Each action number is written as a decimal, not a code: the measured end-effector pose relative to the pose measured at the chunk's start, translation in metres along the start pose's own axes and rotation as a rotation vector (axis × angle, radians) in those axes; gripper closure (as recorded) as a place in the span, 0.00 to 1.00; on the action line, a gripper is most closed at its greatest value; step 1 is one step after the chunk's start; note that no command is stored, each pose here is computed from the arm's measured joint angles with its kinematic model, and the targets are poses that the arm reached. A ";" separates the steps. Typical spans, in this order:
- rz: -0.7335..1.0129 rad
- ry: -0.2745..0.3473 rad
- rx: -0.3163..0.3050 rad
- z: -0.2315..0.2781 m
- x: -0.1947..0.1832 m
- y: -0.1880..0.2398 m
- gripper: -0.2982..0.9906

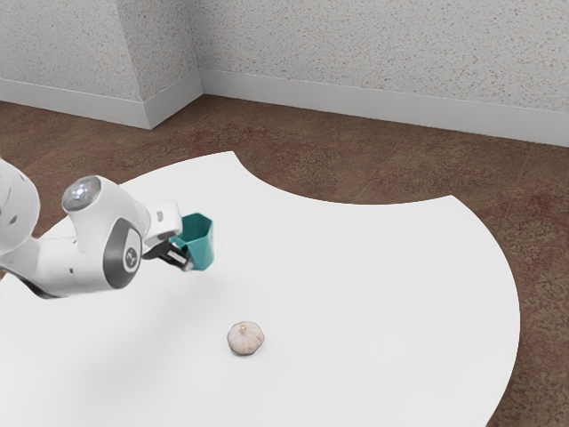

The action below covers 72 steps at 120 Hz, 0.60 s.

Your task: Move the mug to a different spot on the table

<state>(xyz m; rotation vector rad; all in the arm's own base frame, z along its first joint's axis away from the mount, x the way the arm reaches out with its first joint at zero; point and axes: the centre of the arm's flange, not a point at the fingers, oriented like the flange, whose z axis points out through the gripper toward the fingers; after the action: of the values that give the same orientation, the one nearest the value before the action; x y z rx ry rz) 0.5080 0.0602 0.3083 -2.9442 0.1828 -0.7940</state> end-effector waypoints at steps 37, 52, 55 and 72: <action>-0.008 -0.012 0.016 0.039 0.019 0.021 0.81; -0.029 -0.017 -0.001 0.044 0.017 0.038 0.80; -0.035 -0.012 -0.010 0.040 0.018 0.043 0.80; -0.073 -0.013 -0.030 0.035 0.011 0.054 0.79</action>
<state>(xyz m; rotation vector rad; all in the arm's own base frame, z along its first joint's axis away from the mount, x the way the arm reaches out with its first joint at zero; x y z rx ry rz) 0.5304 0.0073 0.2773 -2.9989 0.0880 -0.7881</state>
